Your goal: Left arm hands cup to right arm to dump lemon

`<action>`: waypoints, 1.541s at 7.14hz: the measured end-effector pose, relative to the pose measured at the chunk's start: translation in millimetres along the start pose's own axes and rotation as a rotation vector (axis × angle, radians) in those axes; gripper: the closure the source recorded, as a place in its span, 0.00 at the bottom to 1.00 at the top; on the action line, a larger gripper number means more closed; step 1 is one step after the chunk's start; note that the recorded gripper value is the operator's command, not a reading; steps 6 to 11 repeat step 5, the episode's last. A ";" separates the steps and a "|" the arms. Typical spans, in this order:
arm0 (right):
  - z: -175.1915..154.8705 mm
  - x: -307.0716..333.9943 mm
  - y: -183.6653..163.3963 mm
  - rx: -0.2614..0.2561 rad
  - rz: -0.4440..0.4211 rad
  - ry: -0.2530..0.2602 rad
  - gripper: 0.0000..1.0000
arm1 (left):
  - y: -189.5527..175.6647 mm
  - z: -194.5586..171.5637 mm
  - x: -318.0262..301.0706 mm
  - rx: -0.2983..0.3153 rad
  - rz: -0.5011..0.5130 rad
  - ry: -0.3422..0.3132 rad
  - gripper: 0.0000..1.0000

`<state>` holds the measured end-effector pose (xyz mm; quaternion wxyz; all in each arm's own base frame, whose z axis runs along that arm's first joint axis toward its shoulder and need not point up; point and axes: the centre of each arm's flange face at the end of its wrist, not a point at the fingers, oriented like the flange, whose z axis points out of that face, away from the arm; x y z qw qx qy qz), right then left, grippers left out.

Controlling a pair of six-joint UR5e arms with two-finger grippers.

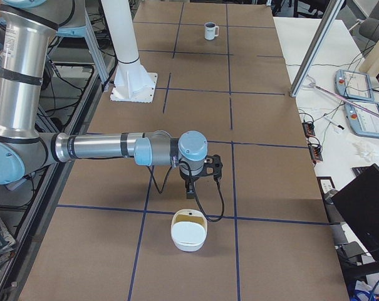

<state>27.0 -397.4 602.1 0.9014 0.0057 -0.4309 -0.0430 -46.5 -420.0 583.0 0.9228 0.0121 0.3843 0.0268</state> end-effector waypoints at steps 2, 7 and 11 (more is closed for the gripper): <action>-1.8 -1.9 -0.8 0.004 -0.006 0.004 0.00 | 4.5 -10.7 14.0 0.015 0.025 0.004 0.00; -3.4 -4.0 -1.3 0.008 -0.010 0.003 0.00 | 4.3 -15.1 19.6 0.029 0.045 0.008 0.00; -3.4 -4.0 -1.3 0.008 -0.010 0.003 0.00 | 4.3 -15.1 19.6 0.029 0.045 0.008 0.00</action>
